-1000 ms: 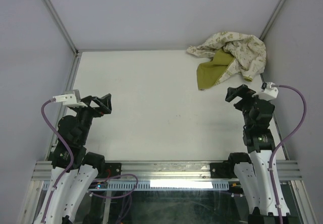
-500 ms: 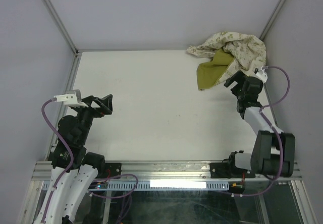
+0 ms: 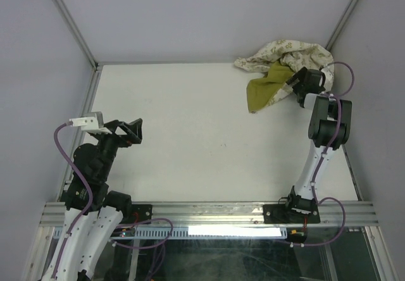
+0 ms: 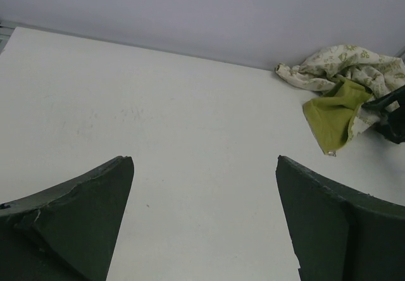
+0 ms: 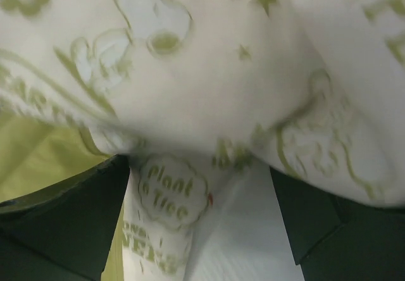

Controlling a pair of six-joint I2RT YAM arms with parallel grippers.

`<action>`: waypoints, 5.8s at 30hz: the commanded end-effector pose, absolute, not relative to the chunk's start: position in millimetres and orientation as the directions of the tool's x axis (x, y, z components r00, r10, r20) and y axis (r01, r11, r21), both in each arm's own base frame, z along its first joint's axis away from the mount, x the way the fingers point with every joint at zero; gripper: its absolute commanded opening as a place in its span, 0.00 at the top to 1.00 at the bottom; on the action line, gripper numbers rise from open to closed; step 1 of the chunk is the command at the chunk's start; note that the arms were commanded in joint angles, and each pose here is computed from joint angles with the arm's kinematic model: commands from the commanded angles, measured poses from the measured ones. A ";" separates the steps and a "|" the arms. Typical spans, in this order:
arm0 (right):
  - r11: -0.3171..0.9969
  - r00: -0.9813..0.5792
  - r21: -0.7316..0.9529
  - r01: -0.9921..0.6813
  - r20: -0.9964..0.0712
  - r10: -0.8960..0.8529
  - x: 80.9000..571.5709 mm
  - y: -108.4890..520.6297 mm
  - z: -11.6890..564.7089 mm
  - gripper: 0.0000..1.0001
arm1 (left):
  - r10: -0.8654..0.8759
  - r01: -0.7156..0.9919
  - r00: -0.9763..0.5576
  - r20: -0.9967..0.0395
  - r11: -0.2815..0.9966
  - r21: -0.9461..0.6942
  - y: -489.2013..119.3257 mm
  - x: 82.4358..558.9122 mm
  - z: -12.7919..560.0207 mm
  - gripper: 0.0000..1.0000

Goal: Zip up the jacket

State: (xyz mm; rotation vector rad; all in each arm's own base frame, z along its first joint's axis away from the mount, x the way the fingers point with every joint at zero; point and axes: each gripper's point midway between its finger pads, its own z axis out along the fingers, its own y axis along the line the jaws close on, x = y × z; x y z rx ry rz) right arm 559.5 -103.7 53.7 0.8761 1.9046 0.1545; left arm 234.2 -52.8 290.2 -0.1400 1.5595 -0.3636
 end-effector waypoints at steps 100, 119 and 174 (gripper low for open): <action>0.986 -0.208 0.117 0.119 -0.968 0.140 410.7 40.9 360.9 1.00 | -0.184 0.765 -0.534 -0.825 0.311 -0.565 -340.2 218.2 326.2 1.00; 0.991 -0.471 0.097 -0.092 -0.881 0.043 401.2 100.7 269.2 0.36 | -0.391 0.435 -0.725 -0.567 0.377 -0.817 -267.6 273.1 214.0 1.00; 0.889 -0.631 0.436 0.138 -0.653 0.419 266.3 115.7 88.0 0.08 | 0.034 0.629 -0.621 -0.783 0.618 -0.472 -457.8 387.5 150.0 0.16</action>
